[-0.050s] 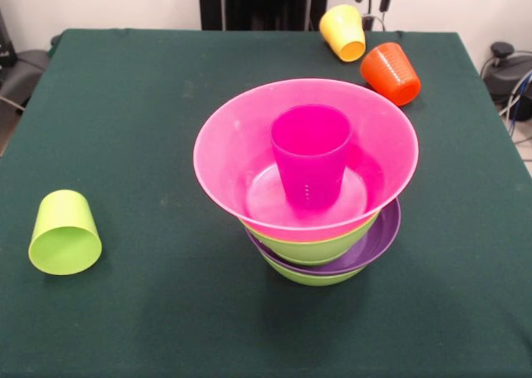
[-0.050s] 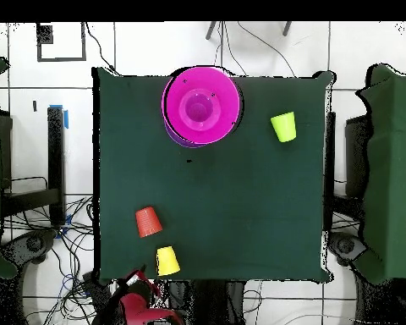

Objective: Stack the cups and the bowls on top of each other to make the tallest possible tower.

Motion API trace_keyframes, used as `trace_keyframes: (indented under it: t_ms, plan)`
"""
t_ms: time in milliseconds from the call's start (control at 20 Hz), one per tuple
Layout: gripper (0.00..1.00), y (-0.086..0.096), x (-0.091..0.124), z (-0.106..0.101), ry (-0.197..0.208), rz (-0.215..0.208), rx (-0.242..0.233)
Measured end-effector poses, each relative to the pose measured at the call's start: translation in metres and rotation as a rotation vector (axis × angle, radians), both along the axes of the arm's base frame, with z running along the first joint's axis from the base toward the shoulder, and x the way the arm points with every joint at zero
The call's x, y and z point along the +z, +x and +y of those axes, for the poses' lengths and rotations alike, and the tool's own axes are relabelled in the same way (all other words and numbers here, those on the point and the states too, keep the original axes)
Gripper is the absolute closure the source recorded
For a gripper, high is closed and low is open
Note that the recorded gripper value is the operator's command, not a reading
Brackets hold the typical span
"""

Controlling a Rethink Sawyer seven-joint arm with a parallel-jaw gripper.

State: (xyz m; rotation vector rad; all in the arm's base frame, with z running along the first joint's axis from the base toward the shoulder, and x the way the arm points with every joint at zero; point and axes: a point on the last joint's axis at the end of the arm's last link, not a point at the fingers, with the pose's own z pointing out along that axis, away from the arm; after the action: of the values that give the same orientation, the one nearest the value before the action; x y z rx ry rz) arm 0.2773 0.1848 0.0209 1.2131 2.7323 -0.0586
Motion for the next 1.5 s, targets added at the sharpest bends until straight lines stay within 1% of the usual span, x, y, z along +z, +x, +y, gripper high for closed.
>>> trace_keyframes:
  t_ms: [150, 500, 650, 700, 1150, 1500]
  plan:
    - [0.0, -0.005, -0.005, -0.004, 0.0, 0.013, 0.001]
    - [0.0, -0.022, -0.017, -0.008, 0.002, 0.04, 0.028]
    - [0.0, -0.026, -0.019, -0.01, 0.005, 0.051, 0.032]
    - [0.0, -0.029, -0.021, -0.012, 0.007, 0.06, 0.032]
    - [0.0, -0.034, -0.023, -0.026, 0.026, 0.091, 0.018]
    - [0.0, -0.034, -0.022, -0.029, 0.028, 0.088, 0.02]
